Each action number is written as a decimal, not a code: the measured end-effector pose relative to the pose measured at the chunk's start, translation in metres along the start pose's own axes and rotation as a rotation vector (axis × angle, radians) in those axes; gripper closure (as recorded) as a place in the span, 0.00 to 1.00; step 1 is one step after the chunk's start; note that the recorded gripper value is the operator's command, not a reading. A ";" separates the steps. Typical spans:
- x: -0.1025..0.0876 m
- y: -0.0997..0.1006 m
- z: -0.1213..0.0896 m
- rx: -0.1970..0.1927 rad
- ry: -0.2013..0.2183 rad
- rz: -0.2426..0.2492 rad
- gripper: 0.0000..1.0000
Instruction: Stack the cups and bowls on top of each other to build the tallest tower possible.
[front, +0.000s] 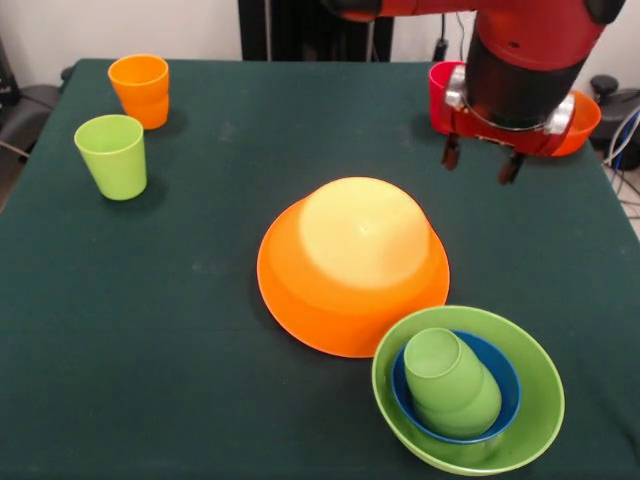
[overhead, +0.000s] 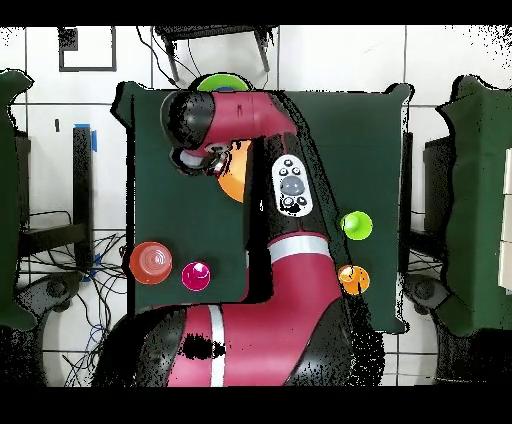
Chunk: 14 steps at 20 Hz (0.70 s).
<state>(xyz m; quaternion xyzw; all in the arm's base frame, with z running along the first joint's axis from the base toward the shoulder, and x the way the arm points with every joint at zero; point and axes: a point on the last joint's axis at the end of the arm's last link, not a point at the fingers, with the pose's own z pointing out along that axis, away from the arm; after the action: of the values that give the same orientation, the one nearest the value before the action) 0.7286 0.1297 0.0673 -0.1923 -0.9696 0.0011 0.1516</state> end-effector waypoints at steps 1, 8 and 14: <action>0.007 0.003 0.003 -0.006 -0.016 -0.006 0.00; 0.058 0.014 0.032 -0.006 -0.120 -0.038 0.00; 0.077 0.010 0.060 -0.003 -0.168 -0.004 0.00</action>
<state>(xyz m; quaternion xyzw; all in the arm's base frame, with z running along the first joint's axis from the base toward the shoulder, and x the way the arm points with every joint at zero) 0.6471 0.1707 0.0325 -0.1901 -0.9792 0.0154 0.0696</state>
